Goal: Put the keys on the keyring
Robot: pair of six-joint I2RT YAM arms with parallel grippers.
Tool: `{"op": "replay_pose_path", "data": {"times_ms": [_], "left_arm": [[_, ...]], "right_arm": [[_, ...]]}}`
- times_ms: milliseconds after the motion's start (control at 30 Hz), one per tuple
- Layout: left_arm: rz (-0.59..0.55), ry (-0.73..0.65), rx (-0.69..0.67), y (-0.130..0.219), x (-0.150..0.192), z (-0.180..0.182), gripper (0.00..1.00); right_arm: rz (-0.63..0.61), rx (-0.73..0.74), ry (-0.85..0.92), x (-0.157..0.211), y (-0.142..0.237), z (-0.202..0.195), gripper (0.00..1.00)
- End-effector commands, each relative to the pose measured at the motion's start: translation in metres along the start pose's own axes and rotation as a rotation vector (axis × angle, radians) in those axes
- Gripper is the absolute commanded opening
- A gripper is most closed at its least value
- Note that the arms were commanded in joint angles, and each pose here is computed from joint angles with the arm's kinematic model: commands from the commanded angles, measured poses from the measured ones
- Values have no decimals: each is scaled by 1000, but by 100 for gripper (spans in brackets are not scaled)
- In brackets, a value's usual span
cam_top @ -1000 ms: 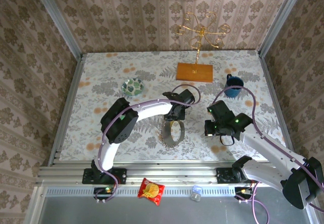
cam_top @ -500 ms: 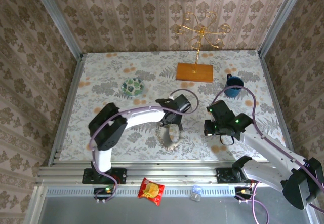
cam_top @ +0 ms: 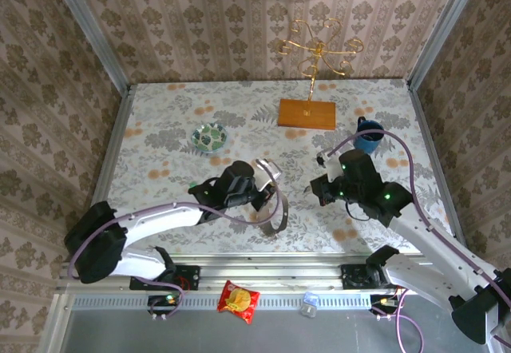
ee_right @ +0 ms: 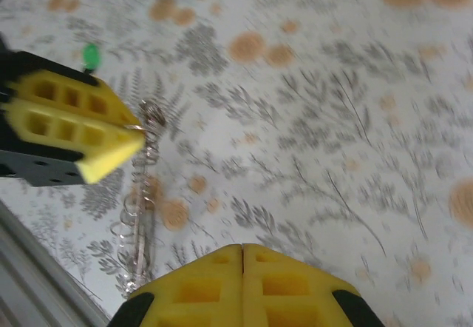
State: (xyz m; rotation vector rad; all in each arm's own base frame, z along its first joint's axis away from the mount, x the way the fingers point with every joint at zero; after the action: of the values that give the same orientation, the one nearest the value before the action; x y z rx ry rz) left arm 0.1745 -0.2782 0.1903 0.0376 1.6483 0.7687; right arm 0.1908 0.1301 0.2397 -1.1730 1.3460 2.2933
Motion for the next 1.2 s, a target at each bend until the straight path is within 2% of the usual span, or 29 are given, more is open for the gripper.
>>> {"op": "replay_pose_path", "data": {"times_ms": [0,233,400,633,933,1167], "left_arm": [[-216,-169,164,17,-20,-12,0],[-338,-218,224,38,-18,-15,0],[-348,-179,232,42,-21,-10,0],[-342,-126,260,40,-21,-10,0],[-259,71,244,28,-19,2,0],[-252,110,237,24,-23,4,0]], "right_arm": [[-135,-120,232,-23,13,19,0],[-222,-198,581,-16,21,44,0],[-204,-184,691,-13,17,51,0],[-176,-146,750,-11,1,57,0],[-149,-61,723,-12,-23,55,0],[-124,-66,721,-9,-32,54,0]]}}
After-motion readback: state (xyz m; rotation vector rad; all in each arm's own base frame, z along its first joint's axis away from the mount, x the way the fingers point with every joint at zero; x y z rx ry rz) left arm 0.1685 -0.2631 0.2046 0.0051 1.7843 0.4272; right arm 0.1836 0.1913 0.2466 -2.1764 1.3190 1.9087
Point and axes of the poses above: each hand's point on the last joint's axis, 136 mm out from that joint toward the fingers, its own y axis back along the fingers, its own z axis along the line the jaws close on, x = y × z, the point moved 8 cm from there along y, back along the fingers, and after that the axes turned 2 degrees about -y, right-handed, at the moved point
